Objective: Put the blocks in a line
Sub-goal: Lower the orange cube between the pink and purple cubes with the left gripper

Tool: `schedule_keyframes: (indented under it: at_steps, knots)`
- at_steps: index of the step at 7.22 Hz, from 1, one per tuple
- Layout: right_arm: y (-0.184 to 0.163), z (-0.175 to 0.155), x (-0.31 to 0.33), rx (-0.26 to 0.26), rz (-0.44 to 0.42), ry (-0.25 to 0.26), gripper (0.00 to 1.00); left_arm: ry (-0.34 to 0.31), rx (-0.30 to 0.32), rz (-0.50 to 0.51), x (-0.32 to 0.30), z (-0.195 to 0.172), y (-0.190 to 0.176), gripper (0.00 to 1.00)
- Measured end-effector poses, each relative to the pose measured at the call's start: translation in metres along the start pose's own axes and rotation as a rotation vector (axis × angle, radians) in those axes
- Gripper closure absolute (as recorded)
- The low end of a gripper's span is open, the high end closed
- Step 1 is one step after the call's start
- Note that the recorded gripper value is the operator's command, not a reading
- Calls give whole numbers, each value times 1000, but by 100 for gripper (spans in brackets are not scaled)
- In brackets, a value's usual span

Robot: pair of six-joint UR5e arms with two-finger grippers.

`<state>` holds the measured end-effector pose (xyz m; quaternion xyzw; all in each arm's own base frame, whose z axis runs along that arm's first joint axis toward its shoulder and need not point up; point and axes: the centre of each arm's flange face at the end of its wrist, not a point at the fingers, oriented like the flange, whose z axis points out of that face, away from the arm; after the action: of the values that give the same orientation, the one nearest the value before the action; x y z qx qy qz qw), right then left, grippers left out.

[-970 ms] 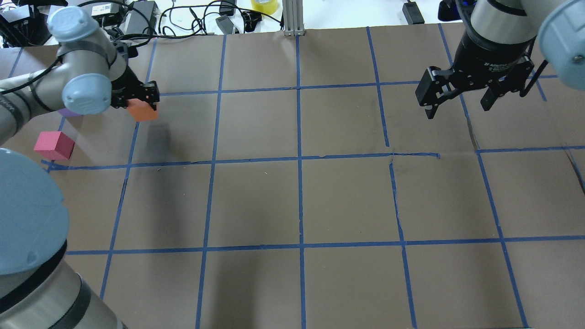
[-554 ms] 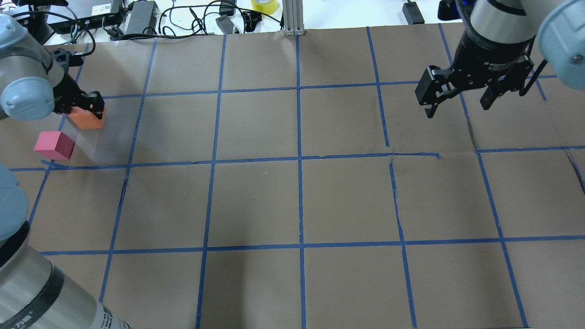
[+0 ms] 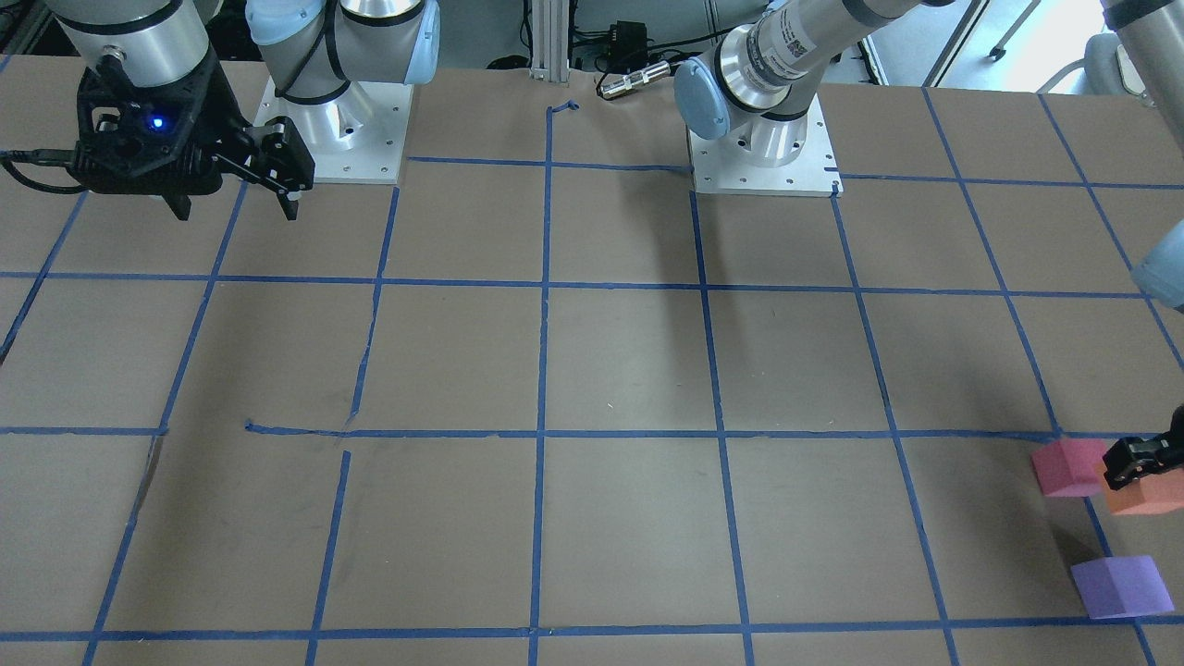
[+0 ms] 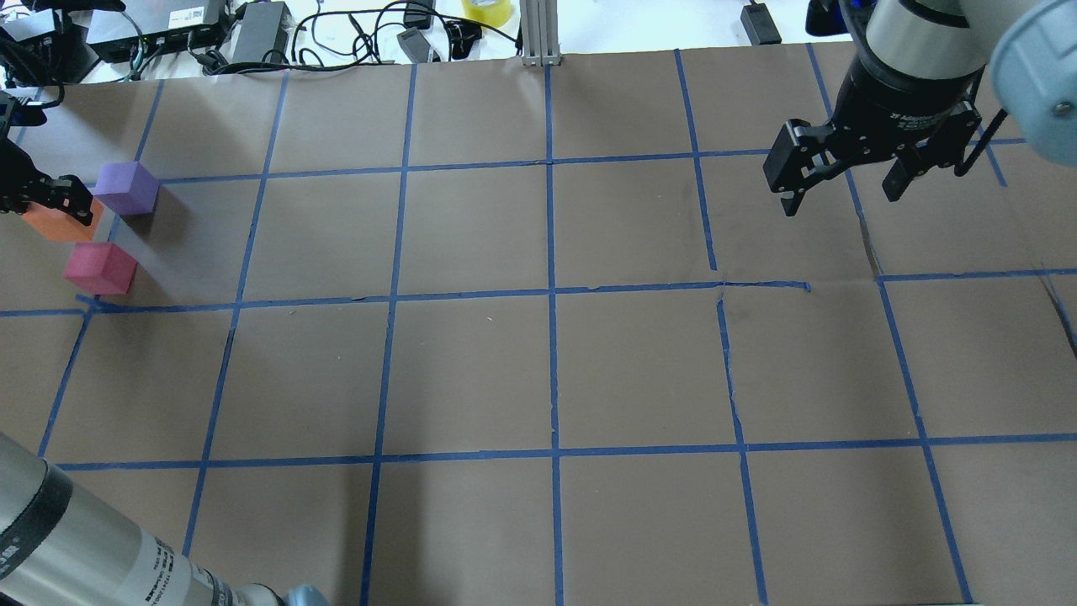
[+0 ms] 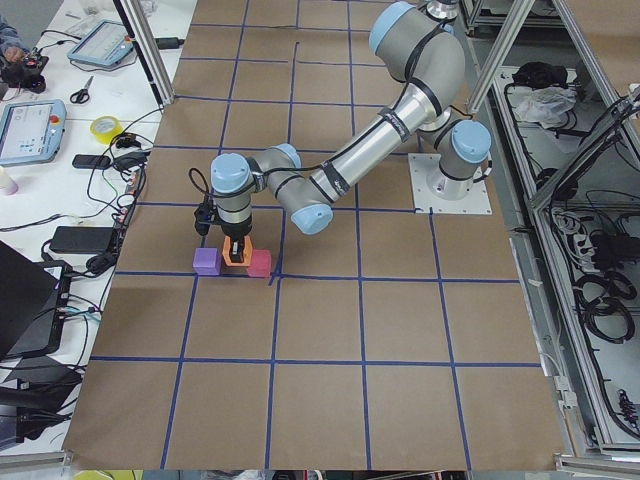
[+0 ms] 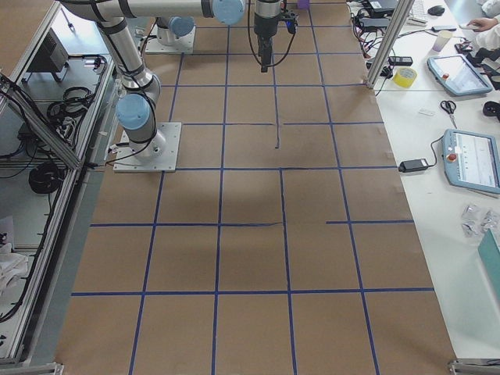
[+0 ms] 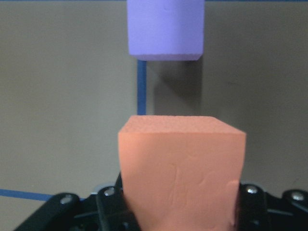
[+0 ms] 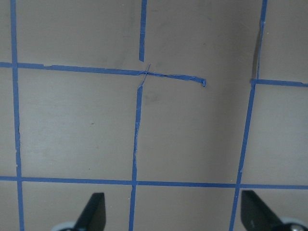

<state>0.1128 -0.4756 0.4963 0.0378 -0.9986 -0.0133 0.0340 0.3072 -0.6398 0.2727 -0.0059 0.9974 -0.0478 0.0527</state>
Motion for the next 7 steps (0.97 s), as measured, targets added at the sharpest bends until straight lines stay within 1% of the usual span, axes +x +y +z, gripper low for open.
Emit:
schedule_keyframes:
  at_steps: [2, 4, 7]
  knots:
    - [0, 0, 0, 1, -1, -1, 0, 42, 21, 4, -1, 11, -6, 100]
    - [0, 0, 0, 1, -1, -2, 0, 67, 34, -29, -4, 19, -13, 100]
    - [0, 0, 0, 3, -2, 1, 0, 75, 22, -46, -5, 32, -16, 100]
